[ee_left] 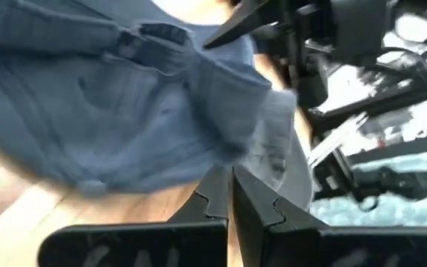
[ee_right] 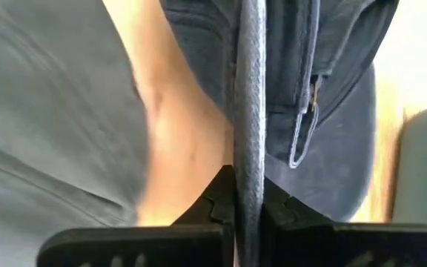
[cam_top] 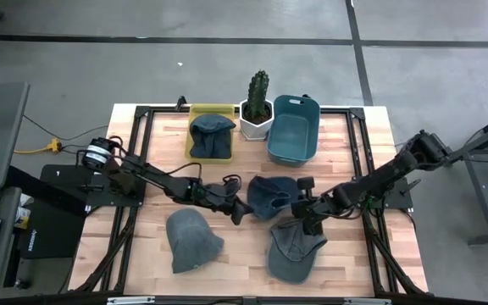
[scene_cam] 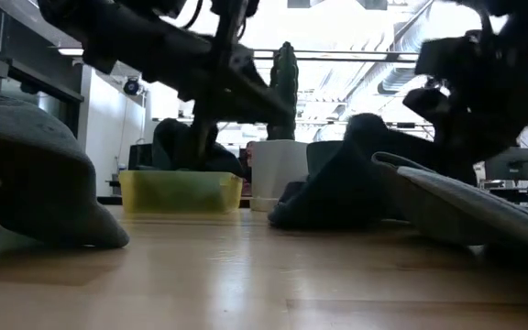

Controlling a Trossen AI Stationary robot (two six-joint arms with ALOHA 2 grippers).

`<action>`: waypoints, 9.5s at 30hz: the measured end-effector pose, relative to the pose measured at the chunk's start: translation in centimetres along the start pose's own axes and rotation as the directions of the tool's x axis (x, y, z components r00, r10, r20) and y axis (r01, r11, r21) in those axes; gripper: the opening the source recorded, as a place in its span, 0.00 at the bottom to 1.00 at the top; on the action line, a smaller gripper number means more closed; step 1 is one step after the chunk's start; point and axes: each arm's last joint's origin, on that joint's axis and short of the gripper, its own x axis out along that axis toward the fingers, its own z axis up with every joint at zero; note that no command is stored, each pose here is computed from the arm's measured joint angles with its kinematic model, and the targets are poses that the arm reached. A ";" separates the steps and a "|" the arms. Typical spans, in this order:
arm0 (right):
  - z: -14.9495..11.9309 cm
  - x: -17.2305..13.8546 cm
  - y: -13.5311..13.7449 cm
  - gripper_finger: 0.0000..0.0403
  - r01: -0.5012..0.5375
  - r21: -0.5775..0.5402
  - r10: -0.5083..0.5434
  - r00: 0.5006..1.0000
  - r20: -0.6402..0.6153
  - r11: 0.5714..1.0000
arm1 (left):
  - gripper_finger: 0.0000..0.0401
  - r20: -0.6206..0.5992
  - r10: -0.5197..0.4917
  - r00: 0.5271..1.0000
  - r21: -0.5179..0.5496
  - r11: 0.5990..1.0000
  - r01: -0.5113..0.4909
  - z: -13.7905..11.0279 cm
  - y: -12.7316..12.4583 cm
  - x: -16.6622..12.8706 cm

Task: Pick & Place hat
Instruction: Put the blue cap into the yellow bin

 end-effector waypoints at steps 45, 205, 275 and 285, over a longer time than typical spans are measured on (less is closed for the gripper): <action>11.4 -9.8 -11.0 0.01 -0.491 0.416 0.476 0.867 0.147 0.766 | 0.00 0.032 0.111 0.993 0.712 0.695 -0.100 4.5 -3.9 -14.9; 5.0 -19.2 -17.0 0.45 -0.058 0.516 -0.073 0.970 0.231 0.855 | 0.00 0.873 0.412 0.260 -0.378 0.910 -0.173 11.0 -6.6 -16.6; 3.5 -18.9 -16.7 0.45 0.088 0.392 -0.115 0.992 0.045 0.916 | 0.00 0.725 0.673 -0.147 -0.505 0.665 0.551 15.8 11.6 -4.2; 3.4 -18.9 -16.7 0.45 0.089 0.394 -0.112 0.993 0.038 0.915 | 0.00 0.728 0.669 -0.153 -0.501 0.670 0.548 15.8 11.4 -4.2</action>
